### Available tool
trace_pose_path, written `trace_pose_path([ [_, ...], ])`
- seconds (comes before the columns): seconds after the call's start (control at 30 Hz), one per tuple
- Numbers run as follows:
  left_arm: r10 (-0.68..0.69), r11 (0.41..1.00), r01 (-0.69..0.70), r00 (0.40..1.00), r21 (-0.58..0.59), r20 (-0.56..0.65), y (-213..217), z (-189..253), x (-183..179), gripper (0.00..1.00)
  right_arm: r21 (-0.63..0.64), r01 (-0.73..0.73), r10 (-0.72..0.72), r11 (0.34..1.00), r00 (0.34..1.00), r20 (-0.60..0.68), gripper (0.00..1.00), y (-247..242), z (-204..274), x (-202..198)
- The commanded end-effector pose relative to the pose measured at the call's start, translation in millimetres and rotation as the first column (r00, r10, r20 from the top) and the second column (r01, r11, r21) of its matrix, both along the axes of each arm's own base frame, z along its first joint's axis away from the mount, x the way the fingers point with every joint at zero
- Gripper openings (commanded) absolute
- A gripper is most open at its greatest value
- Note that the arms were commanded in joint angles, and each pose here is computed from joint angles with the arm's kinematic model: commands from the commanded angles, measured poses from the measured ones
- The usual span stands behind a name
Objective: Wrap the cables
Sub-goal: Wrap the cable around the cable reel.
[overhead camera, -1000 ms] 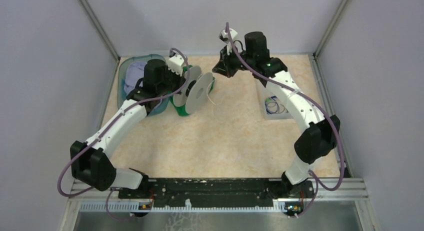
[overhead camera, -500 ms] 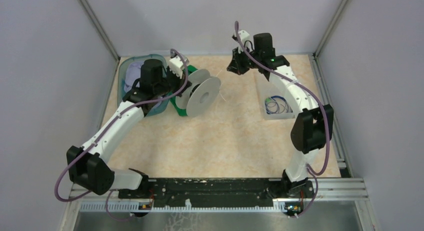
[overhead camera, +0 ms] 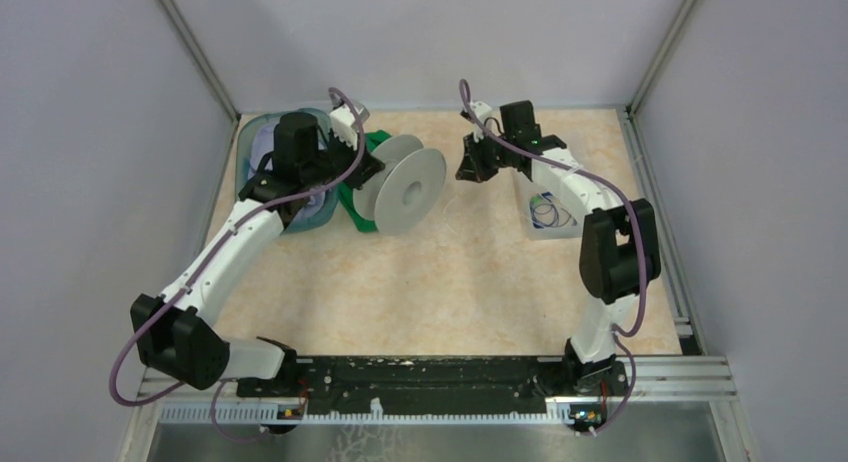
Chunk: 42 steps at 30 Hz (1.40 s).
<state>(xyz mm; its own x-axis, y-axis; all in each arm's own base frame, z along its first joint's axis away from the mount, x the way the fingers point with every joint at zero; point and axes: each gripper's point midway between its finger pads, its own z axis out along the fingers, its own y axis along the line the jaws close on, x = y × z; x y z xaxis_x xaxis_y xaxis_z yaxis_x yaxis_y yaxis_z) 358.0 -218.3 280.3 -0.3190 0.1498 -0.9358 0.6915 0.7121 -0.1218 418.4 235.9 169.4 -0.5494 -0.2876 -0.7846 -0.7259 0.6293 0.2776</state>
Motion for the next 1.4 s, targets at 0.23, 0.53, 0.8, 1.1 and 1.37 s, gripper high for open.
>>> trace_pose_path([
  [0.23, 0.104, 0.982, -0.102, 0.995, -0.158, 0.009, 12, 49, 15, 0.00, 0.181, -0.120, 0.135, 0.976, 0.988, -0.077, 0.04, 21, -3, -31],
  [0.53, 0.146, 0.971, -0.145, 0.989, -0.192, -0.006, 27, 56, 20, 0.00, 0.179, -0.133, 0.134, 0.975, 0.991, 0.011, 0.33, 11, 28, -35],
  [0.8, 0.150, 0.965, -0.149, 0.989, -0.217, -0.015, 32, 63, 18, 0.00, 0.162, -0.168, 0.150, 0.972, 0.981, 0.120, 0.67, -7, 39, -50],
  [1.1, 0.138, 0.958, -0.143, 0.990, -0.249, -0.038, 33, 67, 18, 0.00, 0.104, -0.393, 0.361, 0.913, 0.901, 0.239, 0.83, -9, 11, -97],
  [1.37, 0.133, 0.951, -0.144, 0.989, -0.273, -0.060, 34, 67, 20, 0.00, 0.013, -0.490, 0.472, 0.871, 0.845, 0.251, 0.87, 8, -18, -114],
])
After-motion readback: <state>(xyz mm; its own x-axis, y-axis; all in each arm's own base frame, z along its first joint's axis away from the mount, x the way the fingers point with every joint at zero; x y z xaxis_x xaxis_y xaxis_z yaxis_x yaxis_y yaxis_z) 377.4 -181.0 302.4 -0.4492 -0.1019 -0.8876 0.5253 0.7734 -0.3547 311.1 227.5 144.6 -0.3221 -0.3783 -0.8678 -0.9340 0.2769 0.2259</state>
